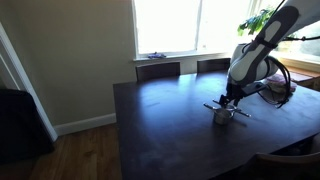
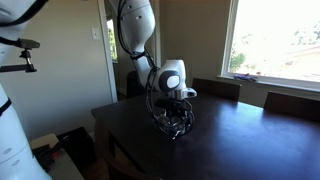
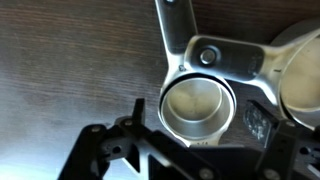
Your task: Stack the measuring cups together from smallest to biggest
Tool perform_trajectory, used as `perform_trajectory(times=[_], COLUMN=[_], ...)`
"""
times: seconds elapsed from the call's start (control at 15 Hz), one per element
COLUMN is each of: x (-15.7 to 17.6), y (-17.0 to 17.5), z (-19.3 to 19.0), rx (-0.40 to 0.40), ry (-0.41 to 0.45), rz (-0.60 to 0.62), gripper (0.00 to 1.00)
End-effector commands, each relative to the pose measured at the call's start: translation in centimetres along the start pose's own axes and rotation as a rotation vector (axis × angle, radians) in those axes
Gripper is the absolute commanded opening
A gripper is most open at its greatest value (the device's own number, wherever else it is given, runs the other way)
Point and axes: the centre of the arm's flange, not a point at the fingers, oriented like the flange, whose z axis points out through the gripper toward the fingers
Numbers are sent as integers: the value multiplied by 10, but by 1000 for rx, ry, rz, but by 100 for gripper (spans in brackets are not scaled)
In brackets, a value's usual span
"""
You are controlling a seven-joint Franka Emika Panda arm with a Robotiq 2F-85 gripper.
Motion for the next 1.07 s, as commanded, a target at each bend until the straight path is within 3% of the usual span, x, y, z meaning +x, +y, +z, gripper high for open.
perform_trajectory(times=[0.0,0.4,0.53,0.8,1.0], x=[-6,-10,-12,-8,-8], y=[0,6,7,3,0], z=[1,12,15,8,7], rx=[-21,-32,-26,-17,-16], ry=[-41,-65,-64,-26,-21], rz=[-6,0,-9,-37,-57], gripper=[100,100,73,46,45])
